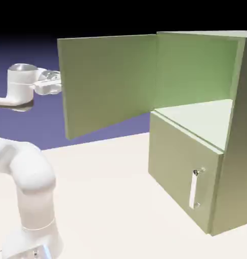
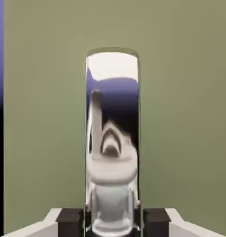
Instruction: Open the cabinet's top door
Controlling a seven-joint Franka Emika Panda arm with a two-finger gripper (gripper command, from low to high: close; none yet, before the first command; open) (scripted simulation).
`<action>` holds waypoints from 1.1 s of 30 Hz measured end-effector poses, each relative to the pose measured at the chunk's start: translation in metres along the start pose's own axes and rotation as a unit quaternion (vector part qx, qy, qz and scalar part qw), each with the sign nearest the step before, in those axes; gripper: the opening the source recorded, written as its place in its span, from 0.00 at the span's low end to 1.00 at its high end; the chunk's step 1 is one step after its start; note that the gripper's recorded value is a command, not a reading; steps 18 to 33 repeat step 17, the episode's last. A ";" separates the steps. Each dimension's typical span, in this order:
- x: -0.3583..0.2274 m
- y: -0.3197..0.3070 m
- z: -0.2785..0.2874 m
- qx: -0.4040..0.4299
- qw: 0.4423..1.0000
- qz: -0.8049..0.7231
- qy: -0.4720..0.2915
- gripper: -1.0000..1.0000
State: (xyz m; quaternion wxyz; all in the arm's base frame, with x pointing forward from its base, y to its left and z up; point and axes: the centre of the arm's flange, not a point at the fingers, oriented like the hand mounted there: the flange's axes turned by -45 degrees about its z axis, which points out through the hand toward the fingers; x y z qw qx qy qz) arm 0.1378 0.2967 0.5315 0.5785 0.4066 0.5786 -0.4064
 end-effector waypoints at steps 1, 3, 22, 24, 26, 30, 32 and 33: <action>0.000 0.003 -0.008 0.010 1.000 0.000 0.000 0.00; 0.000 0.009 -0.023 0.028 1.000 0.000 0.000 0.00; 0.000 0.059 -0.112 0.145 0.990 0.000 0.000 0.00; 0.000 0.059 -0.112 0.145 0.990 0.000 0.000 0.00; 0.000 0.059 -0.112 0.145 0.990 0.000 0.000 0.00; 0.000 0.059 -0.112 0.145 0.990 0.000 0.000 0.00; 0.000 0.059 -0.112 0.145 0.990 0.000 0.000 0.00; 0.000 0.059 -0.112 0.145 0.990 0.000 0.000 0.00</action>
